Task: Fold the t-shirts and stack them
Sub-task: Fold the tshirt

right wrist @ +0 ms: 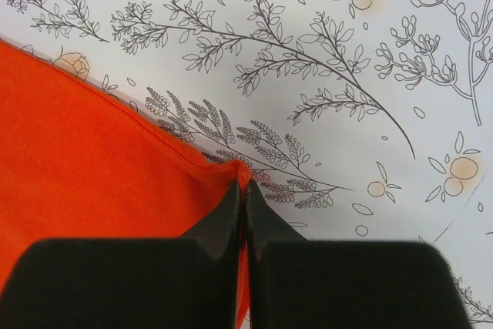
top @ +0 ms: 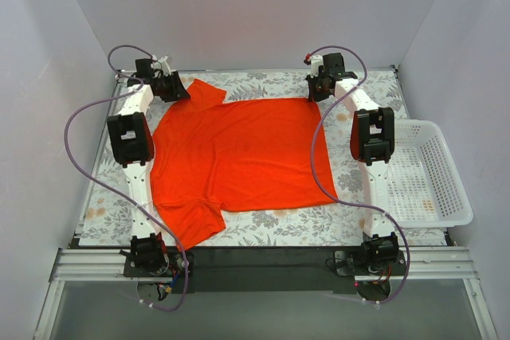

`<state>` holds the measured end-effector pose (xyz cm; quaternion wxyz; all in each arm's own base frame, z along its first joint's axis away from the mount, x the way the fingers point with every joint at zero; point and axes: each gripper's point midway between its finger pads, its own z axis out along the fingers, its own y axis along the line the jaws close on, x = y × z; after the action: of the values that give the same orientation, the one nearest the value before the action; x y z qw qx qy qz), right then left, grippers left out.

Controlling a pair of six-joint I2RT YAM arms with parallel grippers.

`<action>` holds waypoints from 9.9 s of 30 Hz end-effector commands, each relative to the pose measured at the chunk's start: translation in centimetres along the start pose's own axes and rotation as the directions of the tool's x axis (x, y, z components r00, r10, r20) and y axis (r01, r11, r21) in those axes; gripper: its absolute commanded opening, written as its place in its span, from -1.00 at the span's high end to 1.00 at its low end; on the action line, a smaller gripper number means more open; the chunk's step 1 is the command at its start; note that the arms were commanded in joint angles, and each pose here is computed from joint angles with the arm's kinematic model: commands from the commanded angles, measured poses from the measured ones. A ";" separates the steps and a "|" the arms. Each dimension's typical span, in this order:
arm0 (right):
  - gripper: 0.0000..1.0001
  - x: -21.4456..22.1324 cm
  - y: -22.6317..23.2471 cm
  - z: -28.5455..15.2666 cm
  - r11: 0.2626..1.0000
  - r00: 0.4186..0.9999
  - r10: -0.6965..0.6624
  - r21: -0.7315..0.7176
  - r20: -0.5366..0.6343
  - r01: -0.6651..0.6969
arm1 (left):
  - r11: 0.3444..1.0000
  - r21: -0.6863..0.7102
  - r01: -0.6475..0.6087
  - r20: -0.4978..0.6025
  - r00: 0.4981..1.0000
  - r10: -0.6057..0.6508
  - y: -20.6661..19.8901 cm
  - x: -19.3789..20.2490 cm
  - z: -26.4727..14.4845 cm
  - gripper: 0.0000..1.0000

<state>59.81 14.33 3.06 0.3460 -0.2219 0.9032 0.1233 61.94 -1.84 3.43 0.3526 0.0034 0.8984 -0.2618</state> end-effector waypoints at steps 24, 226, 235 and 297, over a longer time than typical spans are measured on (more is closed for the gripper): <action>0.97 -6.5 1.3 -7.2 0.992 0.973 -0.092 -0.066 0.212 0.108 | 0.963 -0.015 -0.270 0.236 0.935 0.266 -5.5 -5.7 -9.0 1.00; 0.15 10.3 6.4 -11.4 0.975 0.918 -0.168 -0.200 -0.359 0.100 | 0.848 0.510 -0.143 -0.316 0.886 0.339 -17.4 18.1 -12.8 -0.03; 0.14 11.7 5.0 -12.3 0.971 0.888 -0.209 -0.193 -0.411 0.139 | 0.739 0.640 -0.211 -0.358 0.769 0.530 -21.5 23.5 -16.2 0.29; -0.68 -2.7 9.2 -16.7 0.857 0.861 -0.509 -0.092 0.011 0.507 | 0.878 0.226 -0.421 -0.097 0.887 0.451 -12.7 2.6 -17.8 -0.71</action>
<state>52.09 14.72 12.93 0.3378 -0.4094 0.8474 0.0145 51.64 -2.67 12.45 0.3152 0.1649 0.9084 -0.2197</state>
